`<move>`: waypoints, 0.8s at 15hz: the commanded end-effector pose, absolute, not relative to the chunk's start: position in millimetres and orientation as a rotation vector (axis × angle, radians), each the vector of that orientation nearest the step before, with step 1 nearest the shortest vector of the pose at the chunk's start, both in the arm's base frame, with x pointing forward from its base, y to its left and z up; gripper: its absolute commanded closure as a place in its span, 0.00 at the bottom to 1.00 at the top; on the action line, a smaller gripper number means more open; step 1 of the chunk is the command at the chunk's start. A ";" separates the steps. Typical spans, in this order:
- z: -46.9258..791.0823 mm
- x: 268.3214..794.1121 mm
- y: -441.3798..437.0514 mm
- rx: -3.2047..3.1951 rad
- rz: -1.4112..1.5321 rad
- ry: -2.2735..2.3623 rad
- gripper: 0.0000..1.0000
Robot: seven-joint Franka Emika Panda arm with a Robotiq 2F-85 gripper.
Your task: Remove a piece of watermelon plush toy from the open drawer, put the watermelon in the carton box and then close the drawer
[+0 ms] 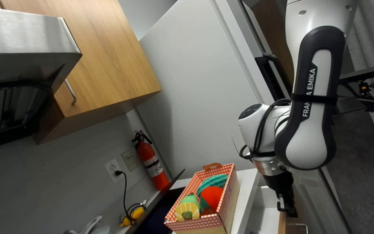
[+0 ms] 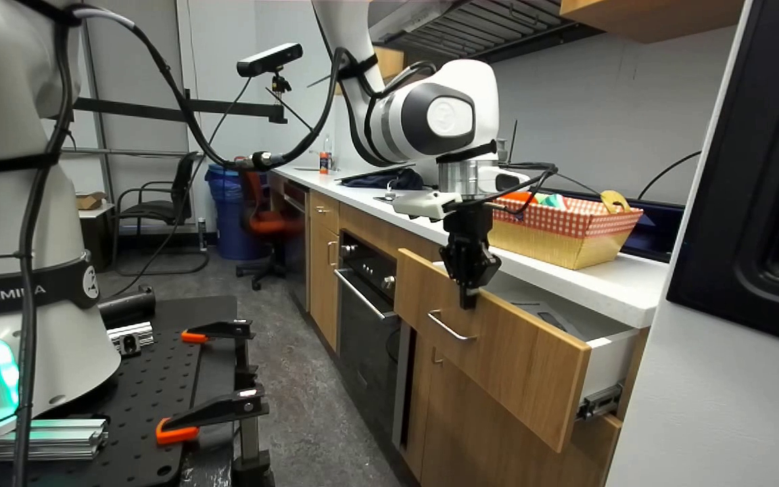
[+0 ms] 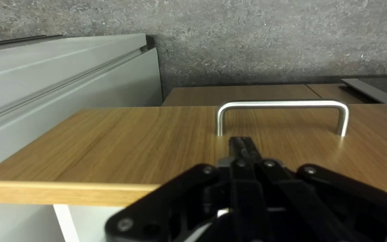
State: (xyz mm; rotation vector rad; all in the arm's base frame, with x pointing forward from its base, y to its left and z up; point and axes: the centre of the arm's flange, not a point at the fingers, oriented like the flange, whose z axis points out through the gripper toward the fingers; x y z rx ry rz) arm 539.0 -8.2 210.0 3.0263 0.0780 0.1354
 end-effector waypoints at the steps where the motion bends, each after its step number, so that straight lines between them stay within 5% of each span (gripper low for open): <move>1: 199.4 559.5 -13.9 3.024 0.210 0.103 1.00; 12: 205.2 577.6 -13.3 3.018 0.349 0.097 1.00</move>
